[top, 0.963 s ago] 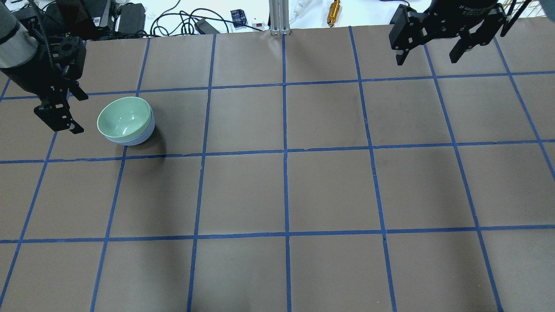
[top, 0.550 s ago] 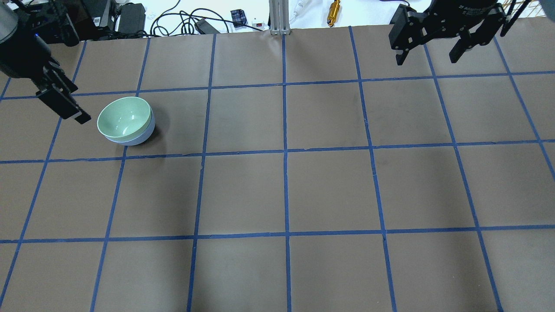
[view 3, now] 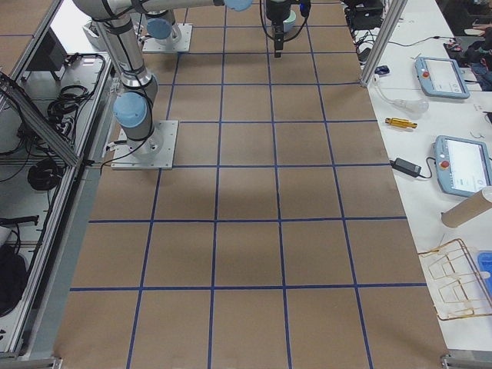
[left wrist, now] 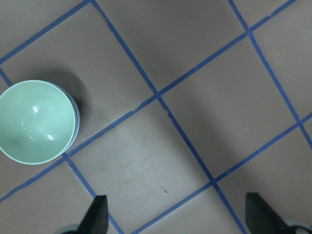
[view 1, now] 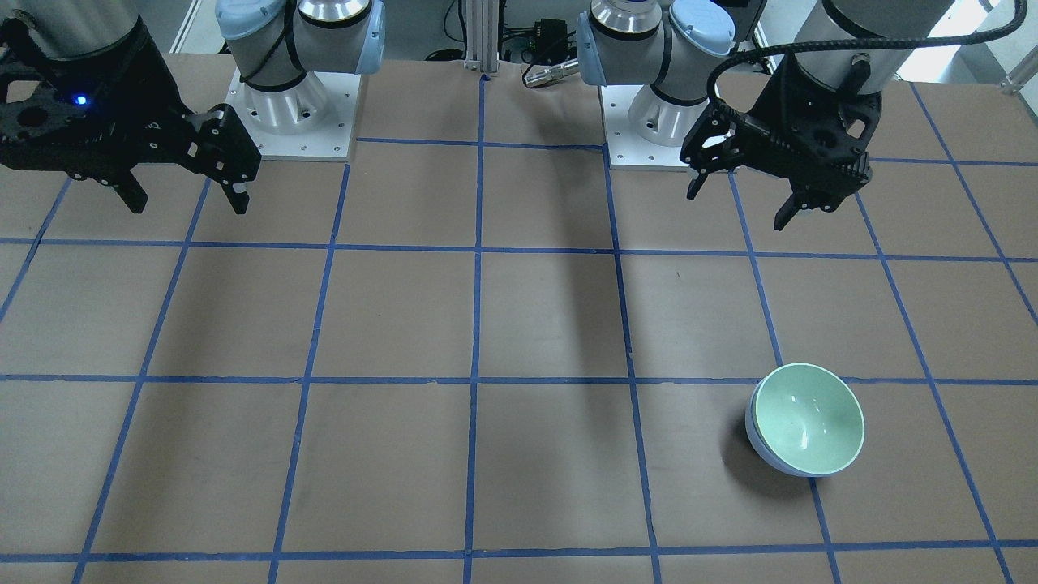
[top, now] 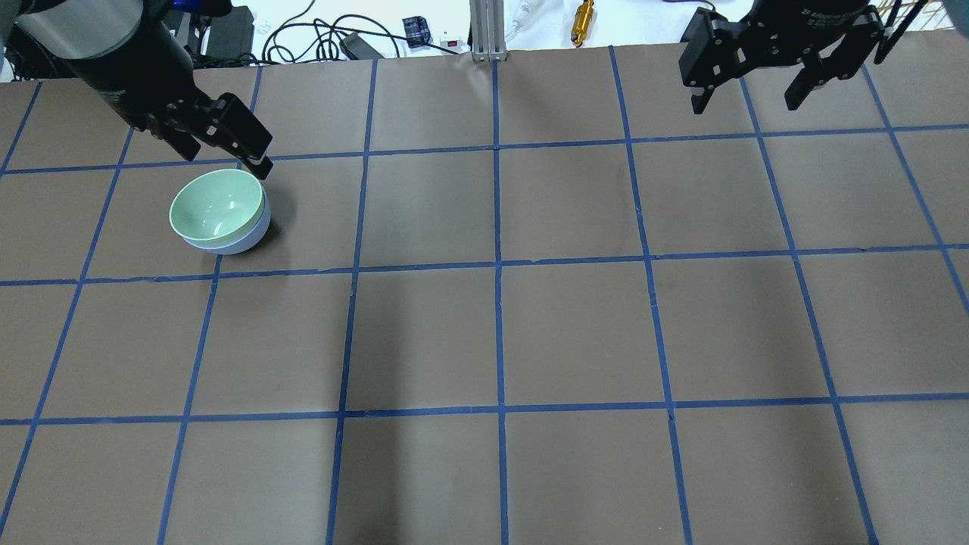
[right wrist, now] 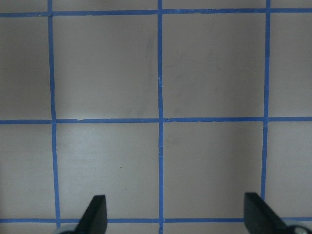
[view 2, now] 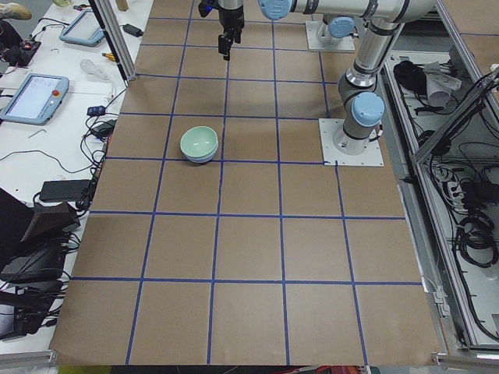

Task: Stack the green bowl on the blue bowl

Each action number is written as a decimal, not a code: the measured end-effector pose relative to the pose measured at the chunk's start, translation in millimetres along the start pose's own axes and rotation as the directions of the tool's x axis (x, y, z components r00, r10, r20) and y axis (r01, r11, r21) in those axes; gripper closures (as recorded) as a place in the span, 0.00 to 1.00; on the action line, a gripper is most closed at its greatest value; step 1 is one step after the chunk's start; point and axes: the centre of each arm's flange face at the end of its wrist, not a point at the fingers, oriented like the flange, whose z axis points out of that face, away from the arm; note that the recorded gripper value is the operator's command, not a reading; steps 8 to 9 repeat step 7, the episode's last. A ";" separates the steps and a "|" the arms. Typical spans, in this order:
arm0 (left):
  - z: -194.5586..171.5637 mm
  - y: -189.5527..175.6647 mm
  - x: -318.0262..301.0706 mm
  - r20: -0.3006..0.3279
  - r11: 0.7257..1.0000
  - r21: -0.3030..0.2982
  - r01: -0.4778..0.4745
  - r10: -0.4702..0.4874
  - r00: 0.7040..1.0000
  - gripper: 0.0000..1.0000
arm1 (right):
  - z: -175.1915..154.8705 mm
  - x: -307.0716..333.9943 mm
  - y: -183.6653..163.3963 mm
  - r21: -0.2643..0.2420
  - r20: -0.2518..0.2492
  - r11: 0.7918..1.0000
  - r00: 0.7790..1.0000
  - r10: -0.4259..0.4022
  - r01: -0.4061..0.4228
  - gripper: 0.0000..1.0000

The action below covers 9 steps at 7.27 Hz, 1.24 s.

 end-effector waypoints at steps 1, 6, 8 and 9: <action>1.2 -5.3 7.4 0.002 0.991 0.022 0.133 -0.133 0.991 0.00 | 0.1 0.1 0.0 0.000 -0.001 1.000 1.000 0.000 0.000 0.00; 6.0 -6.7 12.7 0.049 0.971 0.020 0.237 -0.238 0.970 0.00 | 0.1 0.1 0.0 0.000 -0.001 1.000 1.000 0.000 0.000 0.00; 5.9 -6.7 12.8 0.050 0.972 0.021 0.233 -0.233 0.971 0.00 | 0.1 0.1 0.0 0.000 -0.001 1.000 1.000 0.000 0.000 0.00; 5.9 -6.7 12.8 0.050 0.972 0.021 0.233 -0.233 0.971 0.00 | 0.1 0.1 0.0 0.000 -0.001 1.000 1.000 0.000 0.000 0.00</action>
